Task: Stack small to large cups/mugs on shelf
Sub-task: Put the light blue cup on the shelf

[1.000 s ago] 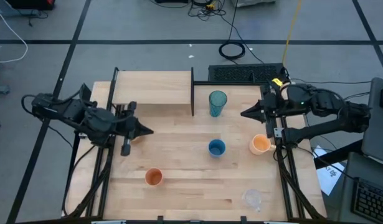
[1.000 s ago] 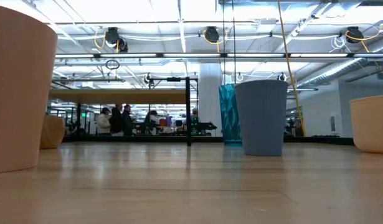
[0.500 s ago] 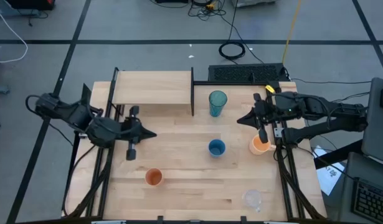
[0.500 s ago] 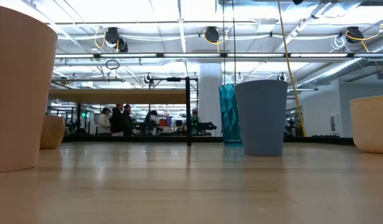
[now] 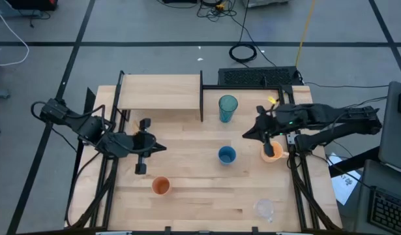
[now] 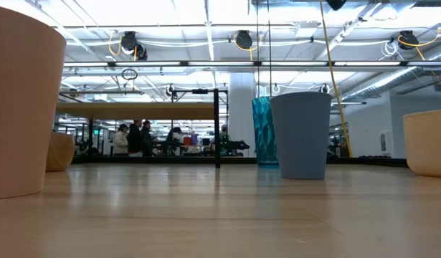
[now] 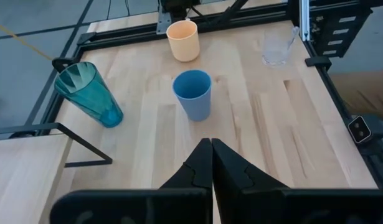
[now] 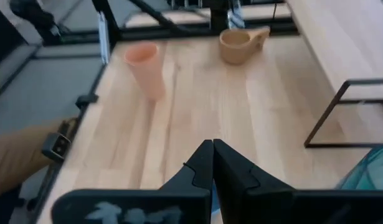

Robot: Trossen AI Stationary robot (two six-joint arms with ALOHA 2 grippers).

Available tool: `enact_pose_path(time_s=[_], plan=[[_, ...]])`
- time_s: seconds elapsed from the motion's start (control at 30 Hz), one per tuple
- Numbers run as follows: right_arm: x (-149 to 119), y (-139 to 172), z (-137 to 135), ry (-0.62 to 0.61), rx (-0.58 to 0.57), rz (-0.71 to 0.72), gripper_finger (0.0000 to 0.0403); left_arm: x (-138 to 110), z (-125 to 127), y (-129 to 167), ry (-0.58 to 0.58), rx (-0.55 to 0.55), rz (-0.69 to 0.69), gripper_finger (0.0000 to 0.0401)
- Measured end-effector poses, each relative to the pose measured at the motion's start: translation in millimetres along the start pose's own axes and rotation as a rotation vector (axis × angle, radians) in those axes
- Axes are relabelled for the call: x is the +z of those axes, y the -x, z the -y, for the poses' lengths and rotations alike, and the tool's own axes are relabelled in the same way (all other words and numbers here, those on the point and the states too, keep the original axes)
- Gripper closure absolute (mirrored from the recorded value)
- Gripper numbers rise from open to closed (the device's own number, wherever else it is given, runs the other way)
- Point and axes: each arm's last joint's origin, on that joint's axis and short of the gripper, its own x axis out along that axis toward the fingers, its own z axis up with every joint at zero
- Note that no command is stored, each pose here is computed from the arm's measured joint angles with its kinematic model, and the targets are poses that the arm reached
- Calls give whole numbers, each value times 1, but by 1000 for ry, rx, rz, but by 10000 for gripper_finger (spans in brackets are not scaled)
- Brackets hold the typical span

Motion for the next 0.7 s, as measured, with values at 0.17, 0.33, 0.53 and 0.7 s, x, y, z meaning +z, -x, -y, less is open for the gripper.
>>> enact_pose_path(time_s=[0.17,0.33,0.53,0.7], plan=[[-1,-23,4,87,-134,-62,373,0,0,0,-1,0,0,400],[2,-32,8,184,-232,-85,319,0,0,-1,-3,2,-2,400],[16,-31,13,184,-256,-132,260,1,1,-5,-19,34,-2,400],[27,-37,22,209,-282,-226,246,1,3,-9,-34,46,-8,400]])
